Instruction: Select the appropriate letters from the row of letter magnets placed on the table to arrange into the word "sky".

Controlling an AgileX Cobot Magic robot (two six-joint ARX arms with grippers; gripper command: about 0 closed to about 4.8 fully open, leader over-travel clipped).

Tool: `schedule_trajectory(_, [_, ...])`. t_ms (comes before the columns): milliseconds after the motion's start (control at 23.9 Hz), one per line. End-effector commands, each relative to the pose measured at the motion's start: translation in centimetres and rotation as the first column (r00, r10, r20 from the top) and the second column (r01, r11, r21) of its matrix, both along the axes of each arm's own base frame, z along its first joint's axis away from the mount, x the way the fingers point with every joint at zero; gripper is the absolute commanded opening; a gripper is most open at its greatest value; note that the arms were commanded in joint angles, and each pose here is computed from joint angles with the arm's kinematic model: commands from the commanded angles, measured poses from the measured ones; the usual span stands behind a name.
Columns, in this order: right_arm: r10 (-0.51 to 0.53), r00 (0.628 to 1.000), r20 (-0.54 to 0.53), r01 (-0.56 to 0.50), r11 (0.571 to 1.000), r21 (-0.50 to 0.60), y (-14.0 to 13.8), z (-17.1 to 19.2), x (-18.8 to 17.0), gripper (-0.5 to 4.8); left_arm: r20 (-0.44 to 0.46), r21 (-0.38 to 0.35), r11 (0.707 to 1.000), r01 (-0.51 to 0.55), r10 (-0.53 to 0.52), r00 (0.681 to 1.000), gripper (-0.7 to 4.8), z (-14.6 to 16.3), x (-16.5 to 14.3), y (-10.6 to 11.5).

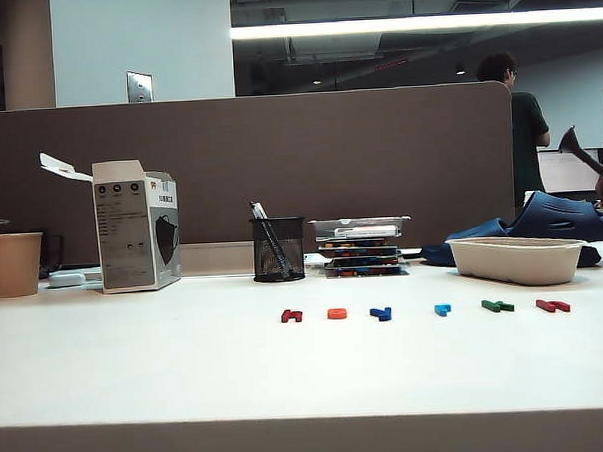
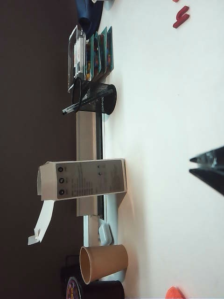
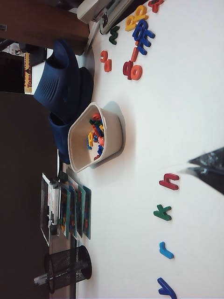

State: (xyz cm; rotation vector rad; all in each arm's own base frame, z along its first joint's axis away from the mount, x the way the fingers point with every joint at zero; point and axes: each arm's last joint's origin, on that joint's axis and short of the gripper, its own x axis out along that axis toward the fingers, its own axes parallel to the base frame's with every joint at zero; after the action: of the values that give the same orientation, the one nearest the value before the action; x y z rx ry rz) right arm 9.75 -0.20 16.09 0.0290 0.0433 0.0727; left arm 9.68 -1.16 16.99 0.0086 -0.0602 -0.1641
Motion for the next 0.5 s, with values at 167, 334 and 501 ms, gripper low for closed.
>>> schedule_trajectory(167, [0.001,1.0,0.02,-0.001,1.0,-0.004,0.01,0.03,-0.01,-0.08,0.014,0.0,1.0,0.003,-0.003,1.0,-0.05,0.25,-0.04,0.0])
schedule_trajectory(334, [0.001,1.0,0.02,-0.001,1.0,-0.003,0.01,0.03,-0.01,-0.08,0.014,0.0,1.0,0.003,-0.003,1.0,-0.05,0.25,-0.04,0.0])
schedule_trajectory(501, [0.001,1.0,0.02,-0.001,1.0,-0.003,0.01,0.03,-0.01,-0.08,0.033,-0.055,0.998,0.016,-0.014,0.999,-0.05,1.21,-0.25,-0.01])
